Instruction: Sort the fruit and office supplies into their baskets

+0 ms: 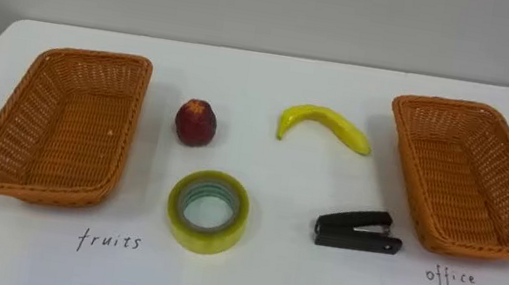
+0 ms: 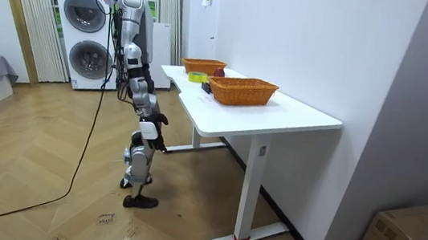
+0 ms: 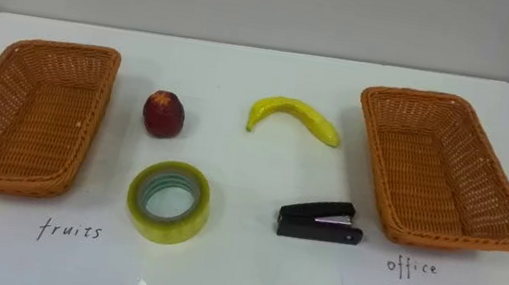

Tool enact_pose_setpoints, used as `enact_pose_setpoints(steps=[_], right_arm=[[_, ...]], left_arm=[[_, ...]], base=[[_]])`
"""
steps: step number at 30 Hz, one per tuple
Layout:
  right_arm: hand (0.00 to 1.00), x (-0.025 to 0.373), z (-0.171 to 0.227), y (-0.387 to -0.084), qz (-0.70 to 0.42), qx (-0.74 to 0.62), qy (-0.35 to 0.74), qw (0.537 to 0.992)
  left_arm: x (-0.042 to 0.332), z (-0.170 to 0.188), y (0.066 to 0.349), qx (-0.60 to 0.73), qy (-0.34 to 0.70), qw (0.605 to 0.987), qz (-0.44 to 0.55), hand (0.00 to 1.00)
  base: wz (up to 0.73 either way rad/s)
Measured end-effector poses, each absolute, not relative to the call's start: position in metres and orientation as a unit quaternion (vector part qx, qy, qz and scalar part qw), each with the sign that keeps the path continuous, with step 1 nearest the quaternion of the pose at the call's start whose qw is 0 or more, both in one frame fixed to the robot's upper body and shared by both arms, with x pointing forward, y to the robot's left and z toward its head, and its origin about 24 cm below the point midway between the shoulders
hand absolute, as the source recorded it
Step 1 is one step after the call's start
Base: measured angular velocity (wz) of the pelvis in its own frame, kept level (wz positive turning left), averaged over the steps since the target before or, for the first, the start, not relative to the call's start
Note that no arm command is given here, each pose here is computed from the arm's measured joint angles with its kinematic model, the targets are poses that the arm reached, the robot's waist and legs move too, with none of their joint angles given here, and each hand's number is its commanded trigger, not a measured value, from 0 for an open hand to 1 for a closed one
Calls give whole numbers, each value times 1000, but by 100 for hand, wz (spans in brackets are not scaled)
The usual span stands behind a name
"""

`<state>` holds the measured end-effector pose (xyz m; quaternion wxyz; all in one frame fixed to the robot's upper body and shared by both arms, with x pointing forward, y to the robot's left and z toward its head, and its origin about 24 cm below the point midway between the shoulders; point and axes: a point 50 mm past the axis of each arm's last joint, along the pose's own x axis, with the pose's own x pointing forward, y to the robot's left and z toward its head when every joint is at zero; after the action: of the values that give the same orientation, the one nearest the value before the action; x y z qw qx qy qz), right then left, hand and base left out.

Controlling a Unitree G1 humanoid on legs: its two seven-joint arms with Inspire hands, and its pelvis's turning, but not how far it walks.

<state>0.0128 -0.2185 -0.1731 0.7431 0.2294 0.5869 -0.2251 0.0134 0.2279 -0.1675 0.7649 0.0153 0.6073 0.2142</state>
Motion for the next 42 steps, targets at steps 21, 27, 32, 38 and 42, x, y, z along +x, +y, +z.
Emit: enact_pose_setpoints(steps=[21,27,32,38,42], right_arm=[[0,6,-174,-218,-242,235,602,724],[0,1,-173,-222,-272,247,603,708],[0,-10,-172,-231,-345,300,572,681],[0,-25,-169,-241,-445,353,531,629],[0,-16,-161,-262,-520,379,468,605]], left_arm=[[7,-168,229,31,619,756,211,0],[6,-167,233,27,620,752,222,0],[-1,-165,241,9,618,743,255,0],[-7,-163,248,3,623,731,279,0],[-9,-161,256,11,620,731,286,0]], base=[[0],[0],[-2],[-8],[-6]])
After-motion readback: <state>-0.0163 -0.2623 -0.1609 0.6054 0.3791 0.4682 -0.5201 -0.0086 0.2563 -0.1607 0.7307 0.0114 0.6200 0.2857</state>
